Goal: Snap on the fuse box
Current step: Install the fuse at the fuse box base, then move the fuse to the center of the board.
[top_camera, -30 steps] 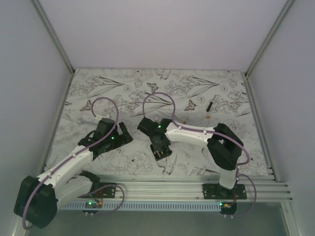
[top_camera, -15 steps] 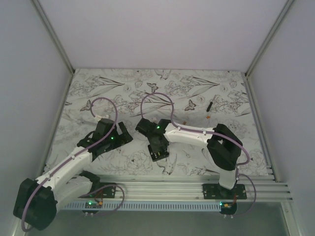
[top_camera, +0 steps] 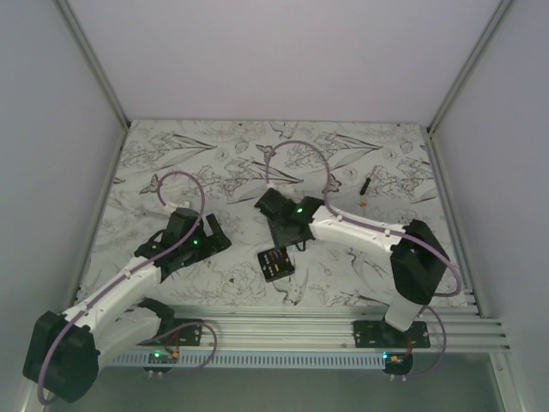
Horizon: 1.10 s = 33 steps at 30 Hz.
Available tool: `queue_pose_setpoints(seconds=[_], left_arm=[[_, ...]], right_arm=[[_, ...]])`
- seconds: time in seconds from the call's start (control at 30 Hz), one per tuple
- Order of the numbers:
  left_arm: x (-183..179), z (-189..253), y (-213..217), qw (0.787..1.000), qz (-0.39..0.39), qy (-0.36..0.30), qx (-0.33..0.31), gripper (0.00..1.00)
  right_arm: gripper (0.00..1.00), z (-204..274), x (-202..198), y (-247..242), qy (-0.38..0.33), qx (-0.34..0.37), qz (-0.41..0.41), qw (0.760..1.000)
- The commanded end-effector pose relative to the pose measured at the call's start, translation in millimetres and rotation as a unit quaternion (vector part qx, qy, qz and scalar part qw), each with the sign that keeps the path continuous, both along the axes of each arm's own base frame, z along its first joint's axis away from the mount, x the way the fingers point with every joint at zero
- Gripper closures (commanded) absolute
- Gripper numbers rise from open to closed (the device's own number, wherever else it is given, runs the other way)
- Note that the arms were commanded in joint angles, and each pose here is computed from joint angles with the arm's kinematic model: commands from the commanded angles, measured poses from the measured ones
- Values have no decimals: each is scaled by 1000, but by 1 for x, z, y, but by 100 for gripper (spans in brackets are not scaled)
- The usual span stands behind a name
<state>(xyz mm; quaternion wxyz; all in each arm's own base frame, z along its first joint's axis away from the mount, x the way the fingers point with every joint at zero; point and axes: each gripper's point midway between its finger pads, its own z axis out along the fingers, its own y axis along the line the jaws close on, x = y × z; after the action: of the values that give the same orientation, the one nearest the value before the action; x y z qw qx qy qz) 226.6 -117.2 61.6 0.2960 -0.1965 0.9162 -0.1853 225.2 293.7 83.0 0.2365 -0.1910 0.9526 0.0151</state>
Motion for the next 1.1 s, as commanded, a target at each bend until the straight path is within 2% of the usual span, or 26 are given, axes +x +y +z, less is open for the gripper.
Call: queue_pose_setpoints(seconds=[0.0, 0.13, 0.3, 0.5, 0.7, 1.07], left_arm=[[-7, -7, 1, 1000, 0, 20, 1, 0], [-5, -10, 2, 1000, -1, 27, 7, 0], [-5, -15, 1, 999, -3, 40, 13, 0], [-4, -18, 3, 999, -2, 44, 19, 0], [-3, -20, 3, 999, -2, 48, 21, 0], [-4, -20, 3, 999, -3, 49, 21, 0]], right_arm=[[45, 2, 47, -43, -53, -7, -66, 996], [44, -11, 83, -80, -71, -7, -128, 989], [44, -22, 119, -95, -83, -6, -156, 984], [52, -40, 149, -108, -83, -5, -190, 978], [64, -48, 162, -116, -84, 8, -221, 972], [74, -60, 160, -113, -51, 42, -237, 969]])
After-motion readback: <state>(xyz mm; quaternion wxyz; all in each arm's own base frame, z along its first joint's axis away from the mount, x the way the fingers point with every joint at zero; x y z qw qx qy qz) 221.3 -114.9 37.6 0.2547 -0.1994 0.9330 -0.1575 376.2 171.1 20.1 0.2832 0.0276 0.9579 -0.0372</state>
